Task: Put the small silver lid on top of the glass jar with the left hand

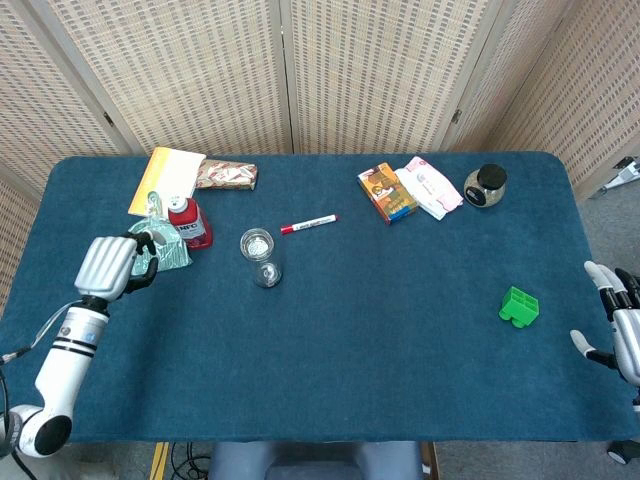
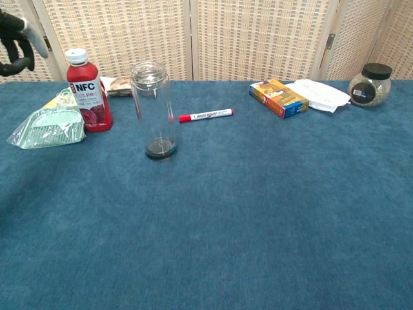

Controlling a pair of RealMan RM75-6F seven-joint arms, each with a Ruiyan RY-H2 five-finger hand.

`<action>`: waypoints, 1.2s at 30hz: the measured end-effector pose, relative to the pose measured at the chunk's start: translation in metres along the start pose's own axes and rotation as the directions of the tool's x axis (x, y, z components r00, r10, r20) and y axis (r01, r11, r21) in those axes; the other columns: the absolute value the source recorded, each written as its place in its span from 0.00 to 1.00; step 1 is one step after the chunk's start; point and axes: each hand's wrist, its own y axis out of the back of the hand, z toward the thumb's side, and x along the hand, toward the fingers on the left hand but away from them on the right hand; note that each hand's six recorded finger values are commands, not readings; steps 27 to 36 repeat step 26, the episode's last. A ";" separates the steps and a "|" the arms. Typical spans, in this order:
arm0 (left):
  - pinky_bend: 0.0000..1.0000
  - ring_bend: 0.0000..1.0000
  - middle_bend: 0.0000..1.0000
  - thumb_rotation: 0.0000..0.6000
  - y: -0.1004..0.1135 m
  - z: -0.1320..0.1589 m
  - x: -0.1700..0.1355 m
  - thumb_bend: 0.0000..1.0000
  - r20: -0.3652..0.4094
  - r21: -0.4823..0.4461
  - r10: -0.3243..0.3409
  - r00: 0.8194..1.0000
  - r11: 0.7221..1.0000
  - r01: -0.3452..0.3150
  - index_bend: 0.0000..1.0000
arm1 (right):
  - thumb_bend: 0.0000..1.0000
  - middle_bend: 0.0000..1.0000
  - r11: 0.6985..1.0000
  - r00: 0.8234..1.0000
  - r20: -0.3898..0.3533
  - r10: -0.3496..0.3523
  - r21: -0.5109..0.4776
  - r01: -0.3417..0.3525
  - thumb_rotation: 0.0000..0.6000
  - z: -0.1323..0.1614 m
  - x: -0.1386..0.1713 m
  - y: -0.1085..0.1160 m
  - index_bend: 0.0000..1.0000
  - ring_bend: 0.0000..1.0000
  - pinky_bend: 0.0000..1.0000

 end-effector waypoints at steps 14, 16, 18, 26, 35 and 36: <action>0.55 0.44 0.44 1.00 -0.033 -0.034 -0.074 0.48 -0.058 0.029 0.037 0.998 0.999 -0.036 0.36 | 0.24 0.10 1.000 0.999 -0.031 0.020 -0.004 -0.021 1.00 0.005 0.006 -0.015 0.06 0.06 0.11; 0.55 0.44 0.44 1.00 -0.036 -0.035 -0.083 0.47 -0.063 0.036 0.037 0.997 0.999 -0.035 0.36 | 0.24 0.10 1.000 0.999 -0.033 0.019 -0.006 -0.019 1.00 0.005 0.006 -0.016 0.06 0.06 0.11; 0.55 0.44 0.44 1.00 -0.037 -0.034 -0.089 0.47 -0.066 0.036 0.041 0.997 0.999 -0.038 0.36 | 0.24 0.10 1.000 0.999 -0.036 0.021 -0.006 -0.021 1.00 0.005 0.005 -0.017 0.06 0.06 0.11; 0.54 0.44 0.44 1.00 -0.036 -0.033 -0.107 0.47 -0.084 0.061 0.067 0.994 0.996 -0.062 0.36 | 0.24 0.11 1.000 0.997 -0.070 0.019 -0.007 -0.020 1.00 0.012 0.002 -0.021 0.06 0.06 0.11; 0.54 0.44 0.44 1.00 -0.036 -0.033 -0.107 0.47 -0.084 0.061 0.067 0.994 0.996 -0.062 0.36 | 0.24 0.11 1.000 0.997 -0.070 0.019 -0.007 -0.020 1.00 0.012 0.002 -0.021 0.06 0.06 0.11; 0.54 0.44 0.44 1.00 -0.036 -0.033 -0.107 0.47 -0.084 0.061 0.067 0.994 0.996 -0.062 0.36 | 0.24 0.11 1.000 0.997 -0.070 0.019 -0.007 -0.020 1.00 0.012 0.002 -0.021 0.06 0.06 0.11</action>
